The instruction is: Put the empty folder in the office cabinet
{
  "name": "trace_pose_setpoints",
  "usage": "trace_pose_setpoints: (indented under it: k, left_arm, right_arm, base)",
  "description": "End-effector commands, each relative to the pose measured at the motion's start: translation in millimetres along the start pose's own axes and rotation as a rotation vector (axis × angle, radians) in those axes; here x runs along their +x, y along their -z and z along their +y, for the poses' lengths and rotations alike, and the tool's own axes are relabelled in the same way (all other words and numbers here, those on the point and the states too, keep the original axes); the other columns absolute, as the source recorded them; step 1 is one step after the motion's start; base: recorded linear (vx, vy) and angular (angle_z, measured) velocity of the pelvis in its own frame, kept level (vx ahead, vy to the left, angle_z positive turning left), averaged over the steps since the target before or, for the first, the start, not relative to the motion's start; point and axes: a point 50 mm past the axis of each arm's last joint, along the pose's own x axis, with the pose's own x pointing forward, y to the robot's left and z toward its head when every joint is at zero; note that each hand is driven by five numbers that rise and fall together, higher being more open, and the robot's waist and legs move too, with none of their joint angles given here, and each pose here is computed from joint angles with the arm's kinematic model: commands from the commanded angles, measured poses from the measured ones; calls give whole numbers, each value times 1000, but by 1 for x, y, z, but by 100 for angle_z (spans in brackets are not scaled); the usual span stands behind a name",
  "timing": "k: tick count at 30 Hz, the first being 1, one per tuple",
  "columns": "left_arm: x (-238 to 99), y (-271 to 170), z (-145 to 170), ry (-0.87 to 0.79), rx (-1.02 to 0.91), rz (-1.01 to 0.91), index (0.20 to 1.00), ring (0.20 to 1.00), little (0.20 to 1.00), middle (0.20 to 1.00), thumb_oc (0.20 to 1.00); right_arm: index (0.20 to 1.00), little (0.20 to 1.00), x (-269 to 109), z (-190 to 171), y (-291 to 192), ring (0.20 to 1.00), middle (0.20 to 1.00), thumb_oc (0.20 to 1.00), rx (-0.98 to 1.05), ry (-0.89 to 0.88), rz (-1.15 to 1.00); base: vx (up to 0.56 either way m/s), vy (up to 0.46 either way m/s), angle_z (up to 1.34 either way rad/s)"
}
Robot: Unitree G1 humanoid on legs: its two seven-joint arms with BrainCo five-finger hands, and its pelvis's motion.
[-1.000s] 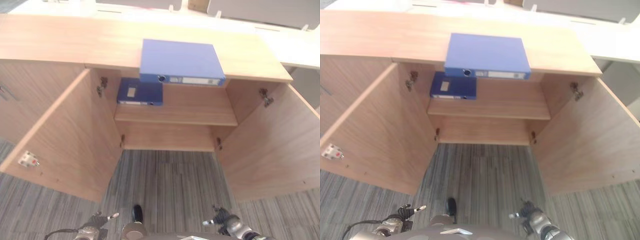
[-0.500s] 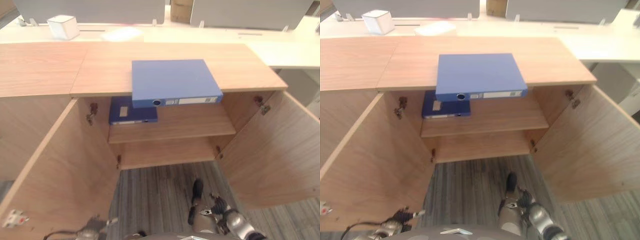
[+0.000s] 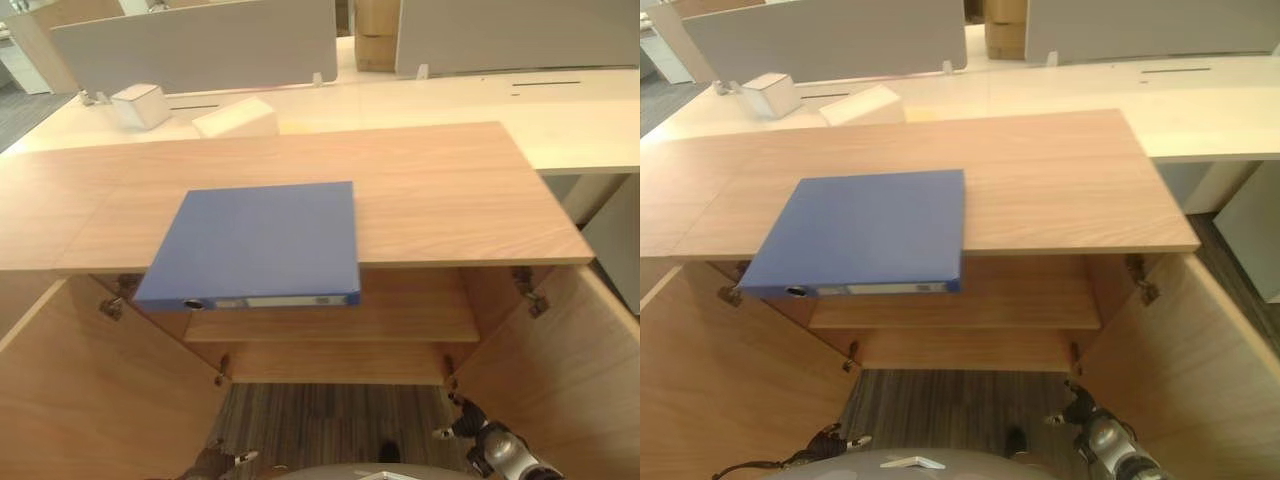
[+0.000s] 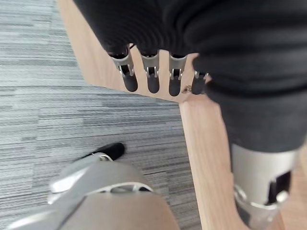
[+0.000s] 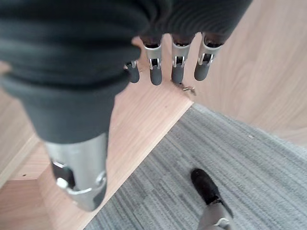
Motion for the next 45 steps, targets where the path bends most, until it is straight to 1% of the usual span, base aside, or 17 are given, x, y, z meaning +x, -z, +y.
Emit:
trace_pose_setpoints:
  k: [1, 9, 10, 13, 14, 15, 16, 17, 18, 23, 25, 26, 27, 34, 39, 44, 45]
  left_arm:
    - [1, -28, 28, -78, 61, -66, 1000, 1000, 1000, 1000, 1000]
    - [-1, -36, 34, -103, 82, -111, 1000, 1000, 1000, 1000, 1000]
    - [-2, -47, 38, -123, 106, -158, 1000, 1000, 1000, 1000, 1000]
    - [-2, -51, 41, -136, 134, -176, 1000, 1000, 1000, 1000, 1000]
    - [-5, -64, 49, -170, 162, -227, 1000, 1000, 1000, 1000, 1000]
    - [-5, -64, 49, -170, 162, -227, 1000, 1000, 1000, 1000, 1000]
    - [-10, -76, 56, -204, 199, -286, 1000, 1000, 1000, 1000, 1000]
    - [-10, -76, 56, -204, 199, -286, 1000, 1000, 1000, 1000, 1000]
    - [-16, -84, 65, -234, 236, -334, 1000, 1000, 1000, 1000, 1000]
    - [-22, -87, 71, -267, 269, -371, 1000, 1000, 1000, 1000, 1000]
    - [-40, -88, 83, -327, 308, -454, 1000, 1000, 1000, 1000, 1000]
    - [-40, -88, 83, -327, 308, -454, 1000, 1000, 1000, 1000, 1000]
    - [-50, -85, 88, -349, 336, -481, 1000, 1000, 1000, 1000, 1000]
    - [-60, -78, 84, -353, 376, -508, 1000, 1000, 1000, 1000, 1000]
    - [-67, -73, 83, -371, 395, -526, 1000, 1000, 1000, 1000, 1000]
    - [-80, -80, 93, -439, 470, -566, 1000, 1000, 1000, 1000, 1000]
    - [-88, -85, 103, -500, 520, -588, 1000, 1000, 1000, 1000, 1000]
  right_arm:
    - [1000, 1000, 2, -19, -18, 1000, 1000, 1000, -15, 66, -66]
    - [1000, 1000, 1, -18, -9, 1000, 1000, 1000, 12, 74, -37]
    - [1000, 1000, 1, -19, -11, 1000, 1000, 1000, -4, 76, -42]
    - [1000, 1000, 1, -19, -11, 1000, 1000, 1000, -12, 75, -37]
    - [1000, 1000, 2, -21, -14, 1000, 1000, 1000, -24, 86, -41]
    - [1000, 1000, 2, -21, -14, 1000, 1000, 1000, -24, 86, -41]
    - [1000, 1000, 3, -22, -16, 1000, 1000, 1000, -5, 105, -47]
    - [1000, 1000, 3, -22, -16, 1000, 1000, 1000, -5, 105, -47]
    - [1000, 1000, 3, -20, -14, 1000, 1000, 1000, 20, 109, -43]
    - [1000, 1000, 3, -17, -10, 1000, 1000, 1000, 46, 105, -25]
    - [1000, 1000, 4, -8, -10, 1000, 1000, 1000, 3, 79, -19]
    - [1000, 1000, 4, -8, -10, 1000, 1000, 1000, 3, 79, -19]
    - [1000, 1000, 2, -7, -8, 1000, 1000, 1000, -17, 70, -23]
    - [1000, 1000, -3, -12, 4, 1000, 1000, 1000, -21, 80, -7]
    - [1000, 1000, -4, -13, 4, 1000, 1000, 1000, -41, 74, -20]
    - [1000, 1000, -4, -13, 5, 1000, 1000, 1000, -30, 75, -13]
    - [1000, 1000, -4, -13, 3, 1000, 1000, 1000, -22, 76, -24]
  base:
    - [-25, 47, -34]
    - [-15, 149, -11]
    - [-44, 145, -1]
    - [-76, 141, -17]
    - [-102, 87, -5]
    - [-221, 125, -14]
    - [-118, 38, -9]
    - [-202, 22, -27]
    - [-83, -16, -18]
    - [-52, -48, -2]
    - [-59, -247, -1]
    - [-93, -310, -10]
    - [-58, -148, -7]
    - [-57, -142, 7]
    - [-29, -103, 13]
    - [5, -25, 9]
    - [27, 2, 16]
